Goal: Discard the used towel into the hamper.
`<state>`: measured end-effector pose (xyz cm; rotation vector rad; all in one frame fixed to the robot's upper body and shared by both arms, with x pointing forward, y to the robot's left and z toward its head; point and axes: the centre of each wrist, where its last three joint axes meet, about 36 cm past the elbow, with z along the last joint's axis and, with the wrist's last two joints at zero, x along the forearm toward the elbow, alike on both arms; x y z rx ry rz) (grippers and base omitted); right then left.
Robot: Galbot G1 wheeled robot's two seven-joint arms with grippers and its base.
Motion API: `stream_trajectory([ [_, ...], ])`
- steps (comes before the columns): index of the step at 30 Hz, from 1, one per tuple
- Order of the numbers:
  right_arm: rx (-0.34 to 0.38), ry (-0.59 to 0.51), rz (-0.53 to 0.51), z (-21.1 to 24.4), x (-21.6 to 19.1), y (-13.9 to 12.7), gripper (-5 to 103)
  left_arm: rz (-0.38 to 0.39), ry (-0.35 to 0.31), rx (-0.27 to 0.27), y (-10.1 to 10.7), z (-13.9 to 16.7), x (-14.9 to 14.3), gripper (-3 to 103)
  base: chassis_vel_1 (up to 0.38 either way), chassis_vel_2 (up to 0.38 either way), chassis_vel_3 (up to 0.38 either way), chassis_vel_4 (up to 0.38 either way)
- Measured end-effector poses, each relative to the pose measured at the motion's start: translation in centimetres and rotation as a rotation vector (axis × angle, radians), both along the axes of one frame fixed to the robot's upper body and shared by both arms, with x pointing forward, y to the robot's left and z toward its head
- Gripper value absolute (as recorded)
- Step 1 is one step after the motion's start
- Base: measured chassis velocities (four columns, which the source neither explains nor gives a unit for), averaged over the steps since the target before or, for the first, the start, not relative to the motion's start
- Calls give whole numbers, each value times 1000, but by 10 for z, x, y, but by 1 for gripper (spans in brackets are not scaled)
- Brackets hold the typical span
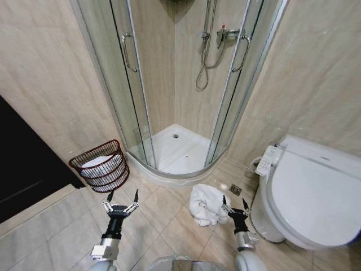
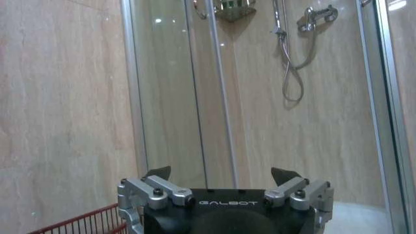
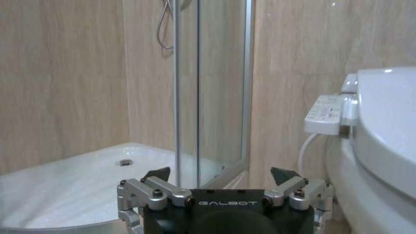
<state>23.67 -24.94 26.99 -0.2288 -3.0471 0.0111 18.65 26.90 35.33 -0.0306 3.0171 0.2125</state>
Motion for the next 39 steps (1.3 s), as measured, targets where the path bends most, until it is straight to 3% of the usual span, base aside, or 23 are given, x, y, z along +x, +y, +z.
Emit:
stream_trajectory([
  [4, -40, -33, -15, 12, -7, 5, 100, 10, -7, 0, -1, 2, 1, 100, 0, 0, 0, 0],
  [17, -36, -77, 6, 86, -33, 19, 100, 40, -44, -47, -4, 33, 10, 100, 0, 0, 0, 0],
  [26, -99, -122, 30, 141, -47, 46, 100, -19, -53, -69, 14, 57, 10, 100, 0, 0, 0, 0],
  [31, -115, -117, 26, 153, -51, 49, 100, -44, -35, -113, 0, 62, 24, 100, 0, 0, 0, 0],
  [36, -115, -108, 4, 158, -52, 42, 100, -122, -27, -68, 8, 61, 32, 100, 0, 0, 0, 0],
  [39, -110, -113, -2, 161, -52, 40, 100, -131, -23, -58, 13, 58, 35, 100, 0, 0, 0, 0],
])
